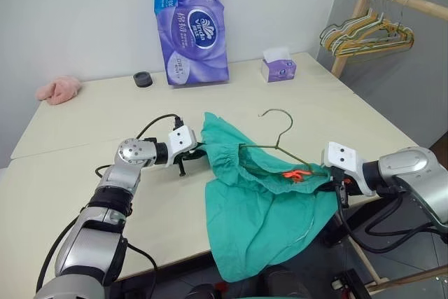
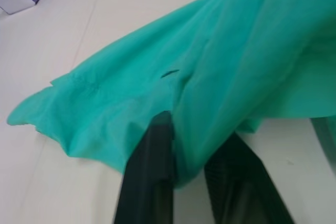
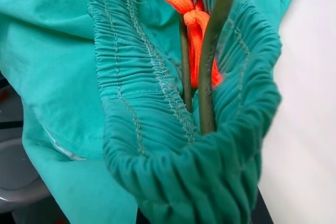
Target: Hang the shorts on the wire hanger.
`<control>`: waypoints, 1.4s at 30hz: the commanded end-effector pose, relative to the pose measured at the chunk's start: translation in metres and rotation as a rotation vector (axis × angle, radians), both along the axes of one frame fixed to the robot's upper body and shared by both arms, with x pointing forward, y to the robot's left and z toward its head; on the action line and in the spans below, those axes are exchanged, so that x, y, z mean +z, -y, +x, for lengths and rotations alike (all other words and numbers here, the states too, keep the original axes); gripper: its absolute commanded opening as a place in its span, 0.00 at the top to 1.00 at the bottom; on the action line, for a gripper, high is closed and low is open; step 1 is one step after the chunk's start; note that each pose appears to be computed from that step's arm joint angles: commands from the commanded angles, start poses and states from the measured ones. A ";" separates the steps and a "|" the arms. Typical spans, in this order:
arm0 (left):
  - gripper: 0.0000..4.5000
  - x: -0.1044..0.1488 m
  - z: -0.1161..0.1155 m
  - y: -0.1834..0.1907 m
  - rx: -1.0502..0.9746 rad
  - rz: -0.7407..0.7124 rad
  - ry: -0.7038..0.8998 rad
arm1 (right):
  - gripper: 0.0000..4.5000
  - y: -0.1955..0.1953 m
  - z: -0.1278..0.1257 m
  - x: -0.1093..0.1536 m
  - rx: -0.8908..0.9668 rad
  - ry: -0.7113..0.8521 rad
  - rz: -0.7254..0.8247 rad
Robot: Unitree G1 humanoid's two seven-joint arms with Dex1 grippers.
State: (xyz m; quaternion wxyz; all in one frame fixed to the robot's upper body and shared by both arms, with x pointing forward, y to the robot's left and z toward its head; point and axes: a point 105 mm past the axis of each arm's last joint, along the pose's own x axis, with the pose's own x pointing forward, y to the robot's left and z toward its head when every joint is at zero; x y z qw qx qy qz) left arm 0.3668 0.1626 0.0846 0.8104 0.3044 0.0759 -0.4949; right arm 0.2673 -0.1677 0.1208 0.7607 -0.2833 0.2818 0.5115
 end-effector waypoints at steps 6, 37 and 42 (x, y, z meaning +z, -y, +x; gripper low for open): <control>0.27 0.022 0.016 -0.024 0.156 -0.027 0.110 | 1.00 -0.006 0.003 0.017 -0.043 0.034 0.086; 0.27 0.103 -0.072 0.171 -0.478 -0.322 -0.024 | 1.00 0.217 -0.008 0.084 -1.514 0.288 0.326; 0.27 0.104 -0.082 0.190 -0.547 -0.325 0.000 | 1.00 0.255 -0.001 0.120 -1.662 0.433 0.337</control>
